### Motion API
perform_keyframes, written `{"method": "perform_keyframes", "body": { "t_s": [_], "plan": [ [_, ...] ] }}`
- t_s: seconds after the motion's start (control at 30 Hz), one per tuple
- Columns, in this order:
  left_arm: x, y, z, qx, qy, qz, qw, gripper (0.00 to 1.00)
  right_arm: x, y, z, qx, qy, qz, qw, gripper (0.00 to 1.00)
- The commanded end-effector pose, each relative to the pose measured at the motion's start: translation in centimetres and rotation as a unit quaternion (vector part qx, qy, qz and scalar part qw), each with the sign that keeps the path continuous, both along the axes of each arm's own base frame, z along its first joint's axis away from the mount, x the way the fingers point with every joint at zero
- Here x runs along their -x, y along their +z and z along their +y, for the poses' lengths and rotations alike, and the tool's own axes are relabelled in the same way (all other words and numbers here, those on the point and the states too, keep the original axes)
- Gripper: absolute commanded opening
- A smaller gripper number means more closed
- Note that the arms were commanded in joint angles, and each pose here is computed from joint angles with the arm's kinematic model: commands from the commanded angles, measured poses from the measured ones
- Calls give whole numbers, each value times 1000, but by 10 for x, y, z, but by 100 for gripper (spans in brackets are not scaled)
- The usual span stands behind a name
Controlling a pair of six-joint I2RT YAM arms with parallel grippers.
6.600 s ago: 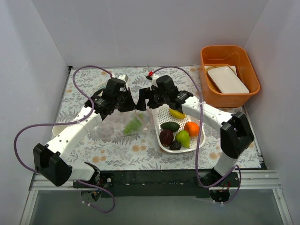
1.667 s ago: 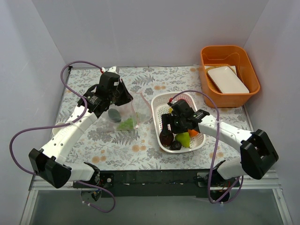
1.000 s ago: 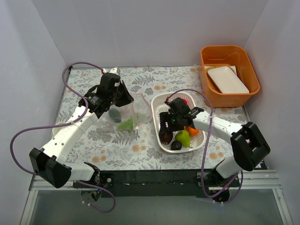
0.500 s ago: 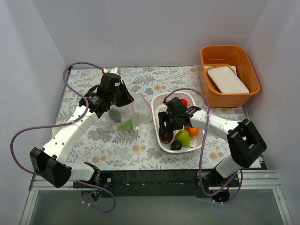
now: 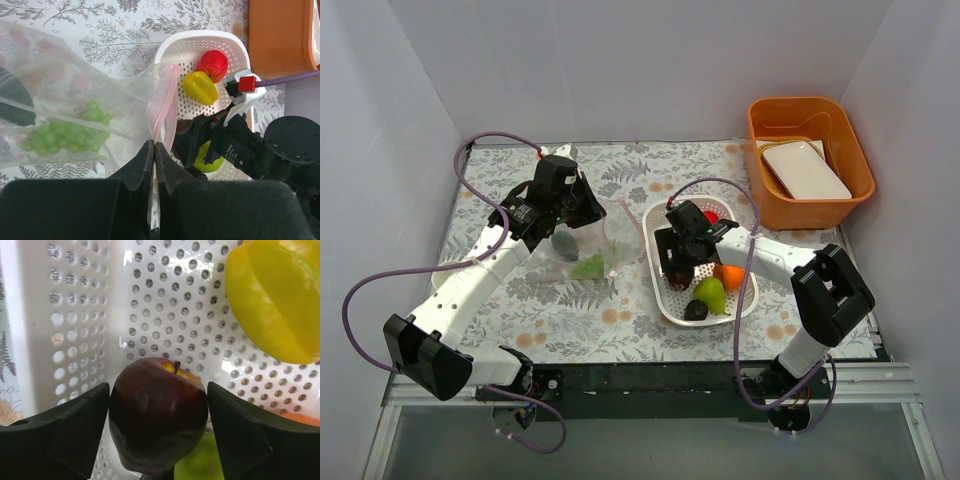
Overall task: Place the food in the zip-top bag and seal the zipper
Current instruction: Pick up the fake fruit from the bin, then place the fake fruit in the zipper food storage bag.
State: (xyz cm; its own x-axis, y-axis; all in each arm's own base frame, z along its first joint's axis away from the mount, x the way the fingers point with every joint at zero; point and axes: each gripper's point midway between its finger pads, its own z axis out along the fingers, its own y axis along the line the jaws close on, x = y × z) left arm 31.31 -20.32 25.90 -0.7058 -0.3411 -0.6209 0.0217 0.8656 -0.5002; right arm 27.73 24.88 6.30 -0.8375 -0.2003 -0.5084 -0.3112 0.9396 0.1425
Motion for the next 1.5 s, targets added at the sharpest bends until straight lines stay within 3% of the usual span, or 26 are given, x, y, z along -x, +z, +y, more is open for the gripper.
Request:
{"method": "perform_keyframes", "body": {
  "t_s": [0.0, 0.17, 0.27, 0.53, 0.7, 0.9, 1.0, 1.47],
  "plan": [
    [1, 7, 0, 7, -5, -11, 1000, 0, 1, -9, -14, 32, -15, 4, 999, 88],
    [2, 7, -1, 8, -7, -11, 1000, 0, 4, -8, -17, 28, -17, 1, 999, 90],
    [2, 6, -2, 9, -9, -10, 1000, 0, 6, -7, -17, 28, -16, 4, 999, 87],
    [2, 3, -2, 7, -9, -8, 1000, 0, 4, 19, -14, -4, -22, -25, 999, 47],
    [3, 0, -2, 7, -12, -4, 1000, 0, -11, 63, -4, -50, -32, -77, 995, 46],
    [0, -1, -5, 9, -14, -4, 1000, 0, -16, 137, 36, -214, -12, -145, 966, 44],
    [0, -2, -5, 9, -14, -3, 1000, 0, -16, 161, 47, -254, -4, -162, 954, 43],
    [0, -5, -12, 20, -25, 4, 999, 0, -4, 181, 100, -319, 84, -159, 931, 44]
  ]
}}
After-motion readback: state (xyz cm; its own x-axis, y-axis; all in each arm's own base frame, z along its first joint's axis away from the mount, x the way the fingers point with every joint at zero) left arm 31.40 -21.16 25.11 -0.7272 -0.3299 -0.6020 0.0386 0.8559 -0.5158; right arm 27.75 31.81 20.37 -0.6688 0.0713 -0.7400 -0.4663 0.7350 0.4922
